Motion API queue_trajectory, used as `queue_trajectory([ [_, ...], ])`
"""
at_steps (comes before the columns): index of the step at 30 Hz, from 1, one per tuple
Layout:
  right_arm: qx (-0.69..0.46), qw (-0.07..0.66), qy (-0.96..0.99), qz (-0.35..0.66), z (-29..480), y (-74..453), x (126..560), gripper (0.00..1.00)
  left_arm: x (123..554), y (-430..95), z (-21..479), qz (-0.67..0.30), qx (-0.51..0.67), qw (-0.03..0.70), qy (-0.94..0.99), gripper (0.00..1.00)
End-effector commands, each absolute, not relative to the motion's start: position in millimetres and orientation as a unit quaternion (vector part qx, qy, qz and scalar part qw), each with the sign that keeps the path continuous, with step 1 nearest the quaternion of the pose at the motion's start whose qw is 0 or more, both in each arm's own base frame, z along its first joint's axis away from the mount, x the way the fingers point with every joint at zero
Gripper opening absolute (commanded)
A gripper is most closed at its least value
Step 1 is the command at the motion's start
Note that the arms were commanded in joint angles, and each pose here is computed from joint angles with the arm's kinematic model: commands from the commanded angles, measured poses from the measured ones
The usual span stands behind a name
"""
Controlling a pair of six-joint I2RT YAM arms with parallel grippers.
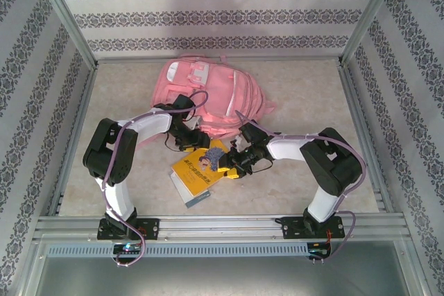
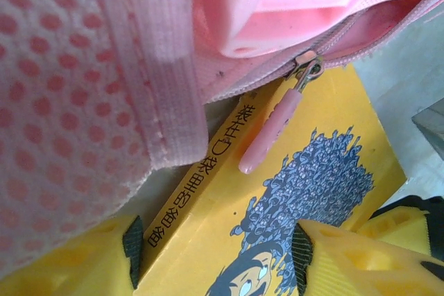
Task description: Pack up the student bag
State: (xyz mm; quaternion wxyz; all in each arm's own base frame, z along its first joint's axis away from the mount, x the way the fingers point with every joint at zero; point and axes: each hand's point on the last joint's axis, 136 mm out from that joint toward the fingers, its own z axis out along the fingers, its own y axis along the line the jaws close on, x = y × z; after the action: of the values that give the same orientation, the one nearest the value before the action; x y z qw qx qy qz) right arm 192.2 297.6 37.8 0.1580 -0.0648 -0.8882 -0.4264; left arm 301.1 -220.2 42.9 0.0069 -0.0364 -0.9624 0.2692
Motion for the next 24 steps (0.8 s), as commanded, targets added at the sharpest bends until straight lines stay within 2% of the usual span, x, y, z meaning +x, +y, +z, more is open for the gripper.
queue_trajectory([
  [1, -0.09, 0.127, -0.909, -0.386, 4, 291, 207, 0.4, 288, -254, 66, 0.357, -0.056, 0.044, -0.931, 0.53],
  [5, -0.105, 0.121, -0.914, -0.373, 0, 284, 211, 0.38, 287, -256, 84, 0.372, -0.064, 0.037, -0.925, 0.43],
  [11, -0.119, 0.115, -0.917, -0.364, -4, 277, 215, 0.37, 280, -264, 105, 0.409, -0.061, 0.047, -0.909, 0.36],
  [18, -0.126, 0.105, -0.919, -0.358, -6, 269, 217, 0.37, 264, -267, 106, 0.439, -0.054, 0.074, -0.894, 0.34],
  [20, -0.127, 0.1, -0.921, -0.354, -5, 266, 217, 0.37, 262, -258, 100, 0.407, -0.058, 0.066, -0.909, 0.38],
  [24, -0.121, 0.09, -0.932, -0.329, -6, 256, 214, 0.38, 280, -226, 105, 0.349, -0.041, 0.002, -0.936, 0.58],
])
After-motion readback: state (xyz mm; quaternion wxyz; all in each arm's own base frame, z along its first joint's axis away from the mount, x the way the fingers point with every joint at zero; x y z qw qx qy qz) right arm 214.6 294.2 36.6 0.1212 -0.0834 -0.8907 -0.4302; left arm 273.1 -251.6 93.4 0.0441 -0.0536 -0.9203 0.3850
